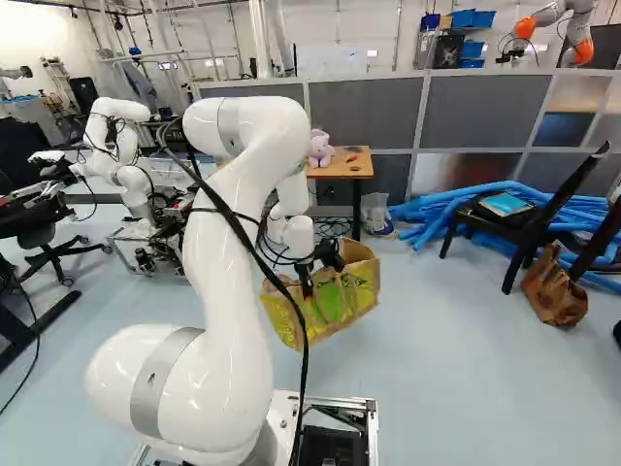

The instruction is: Pick up the bag on the ground and place it on the table

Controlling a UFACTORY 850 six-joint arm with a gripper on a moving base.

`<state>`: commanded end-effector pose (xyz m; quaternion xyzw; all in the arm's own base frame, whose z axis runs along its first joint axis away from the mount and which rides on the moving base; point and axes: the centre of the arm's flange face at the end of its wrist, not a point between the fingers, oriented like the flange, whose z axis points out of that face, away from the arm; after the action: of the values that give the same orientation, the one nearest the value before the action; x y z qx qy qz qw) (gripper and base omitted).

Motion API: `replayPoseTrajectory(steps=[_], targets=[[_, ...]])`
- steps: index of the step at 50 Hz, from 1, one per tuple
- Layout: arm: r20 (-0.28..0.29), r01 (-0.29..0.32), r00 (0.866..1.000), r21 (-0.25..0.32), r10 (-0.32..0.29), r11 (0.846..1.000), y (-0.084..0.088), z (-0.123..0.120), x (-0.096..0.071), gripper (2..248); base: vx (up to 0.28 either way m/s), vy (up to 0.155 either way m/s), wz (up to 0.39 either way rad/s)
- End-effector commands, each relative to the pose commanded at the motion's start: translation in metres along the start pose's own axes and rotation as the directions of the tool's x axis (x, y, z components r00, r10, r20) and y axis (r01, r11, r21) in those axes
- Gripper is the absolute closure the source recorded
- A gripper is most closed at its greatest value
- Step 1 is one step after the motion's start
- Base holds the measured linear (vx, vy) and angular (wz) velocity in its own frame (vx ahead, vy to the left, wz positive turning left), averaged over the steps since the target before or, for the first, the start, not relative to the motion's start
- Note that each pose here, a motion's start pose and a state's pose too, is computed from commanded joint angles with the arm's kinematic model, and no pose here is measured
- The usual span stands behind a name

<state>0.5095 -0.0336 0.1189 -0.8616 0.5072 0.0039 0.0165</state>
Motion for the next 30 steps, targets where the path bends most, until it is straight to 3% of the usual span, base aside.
replayPoseTrajectory(steps=[30], targets=[[-0.025,0.002,1.0,0.039,-0.001,0.999,0.007,-0.046,-0.007,228,0.0,0.0,0.0]])
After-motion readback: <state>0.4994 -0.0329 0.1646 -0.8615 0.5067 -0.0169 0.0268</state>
